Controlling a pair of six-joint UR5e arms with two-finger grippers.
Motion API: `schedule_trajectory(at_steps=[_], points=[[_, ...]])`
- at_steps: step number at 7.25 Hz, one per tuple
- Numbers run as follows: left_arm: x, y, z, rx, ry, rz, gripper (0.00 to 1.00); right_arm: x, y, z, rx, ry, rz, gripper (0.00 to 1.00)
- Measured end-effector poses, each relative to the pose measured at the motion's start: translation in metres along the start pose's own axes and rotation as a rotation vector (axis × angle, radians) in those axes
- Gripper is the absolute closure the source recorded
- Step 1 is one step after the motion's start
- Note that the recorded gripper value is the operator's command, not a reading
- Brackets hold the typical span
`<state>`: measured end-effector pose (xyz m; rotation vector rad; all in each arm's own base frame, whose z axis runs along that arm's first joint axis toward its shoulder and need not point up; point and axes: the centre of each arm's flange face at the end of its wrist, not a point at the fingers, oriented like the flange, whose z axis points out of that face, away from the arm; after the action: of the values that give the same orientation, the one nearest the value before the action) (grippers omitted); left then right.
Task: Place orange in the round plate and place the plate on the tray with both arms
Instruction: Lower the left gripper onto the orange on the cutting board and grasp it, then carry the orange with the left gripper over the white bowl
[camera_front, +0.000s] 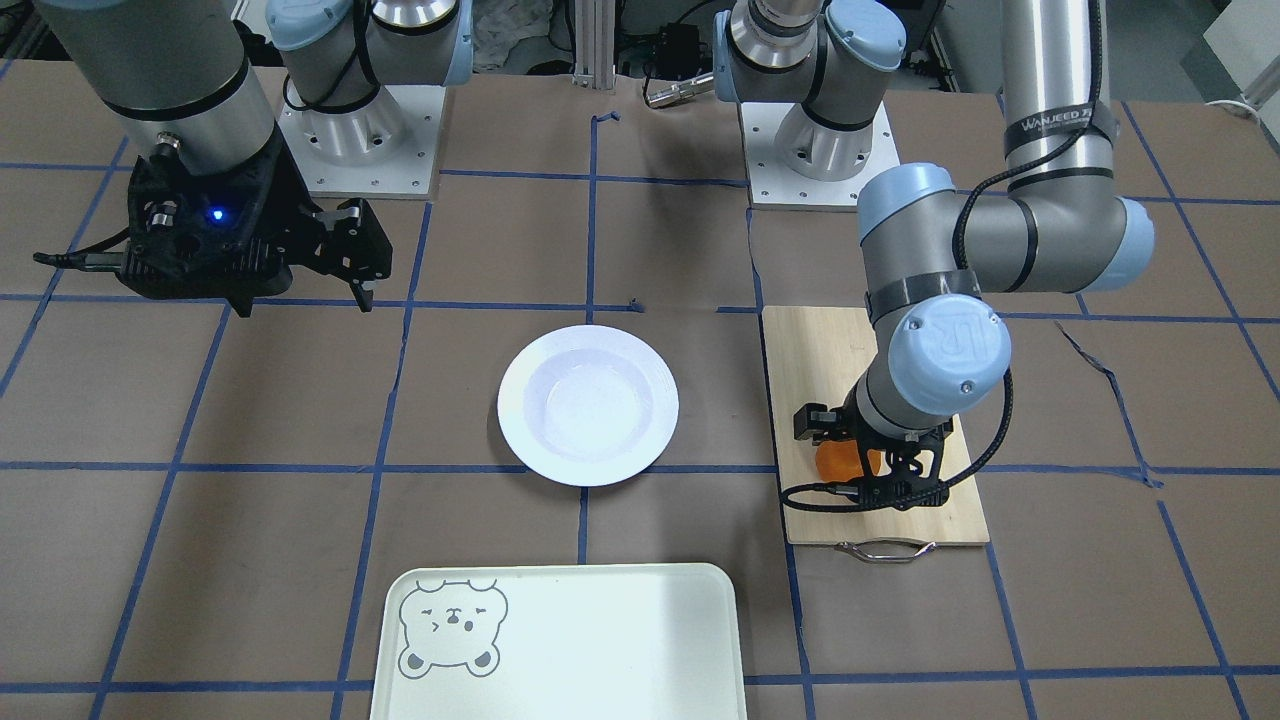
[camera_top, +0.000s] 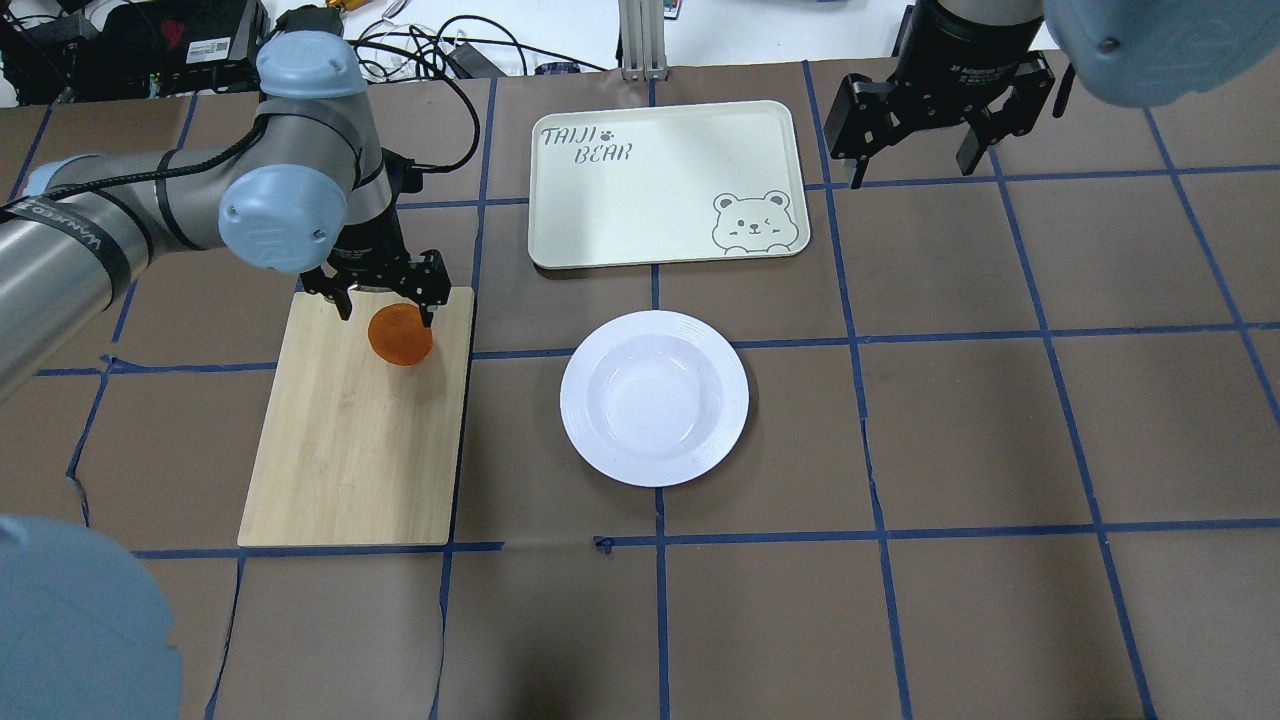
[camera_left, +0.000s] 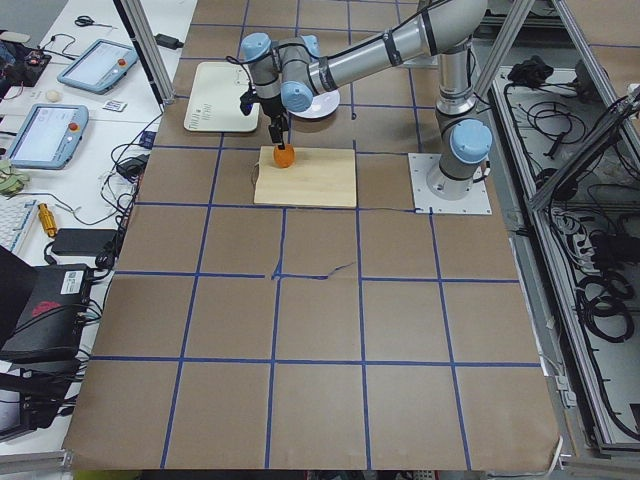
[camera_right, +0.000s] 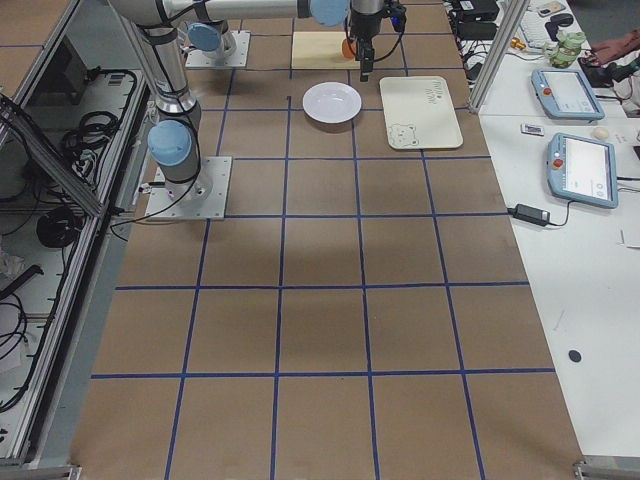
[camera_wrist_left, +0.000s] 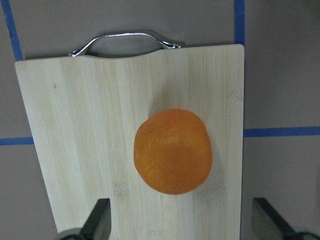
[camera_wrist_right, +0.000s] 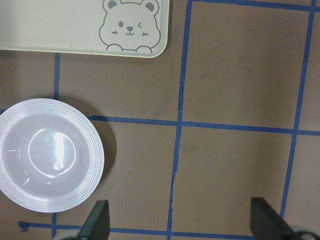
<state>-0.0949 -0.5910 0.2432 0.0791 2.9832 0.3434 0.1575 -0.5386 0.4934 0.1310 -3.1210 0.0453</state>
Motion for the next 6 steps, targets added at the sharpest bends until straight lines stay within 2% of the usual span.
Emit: schedule_trajectory(at_steps=[1,2,3,6], points=[[0.001,-0.006,0.016,-0.025,0.005,-0.003,0.16,0.0,0.0,0.0,0.0,0.0,0.0,0.0],[0.002,-0.011,0.026,-0.043,0.008,-0.005,0.59,0.0,0.0,0.0,0.0,0.001,0.0,0.0],[0.002,-0.014,0.033,-0.054,0.008,-0.005,0.78,0.0,0.0,0.0,0.0,0.001,0.0,0.0],[0.002,-0.017,0.018,-0.024,0.009,-0.01,0.81,0.0,0.0,0.0,0.002,0.001,0.0,0.0]])
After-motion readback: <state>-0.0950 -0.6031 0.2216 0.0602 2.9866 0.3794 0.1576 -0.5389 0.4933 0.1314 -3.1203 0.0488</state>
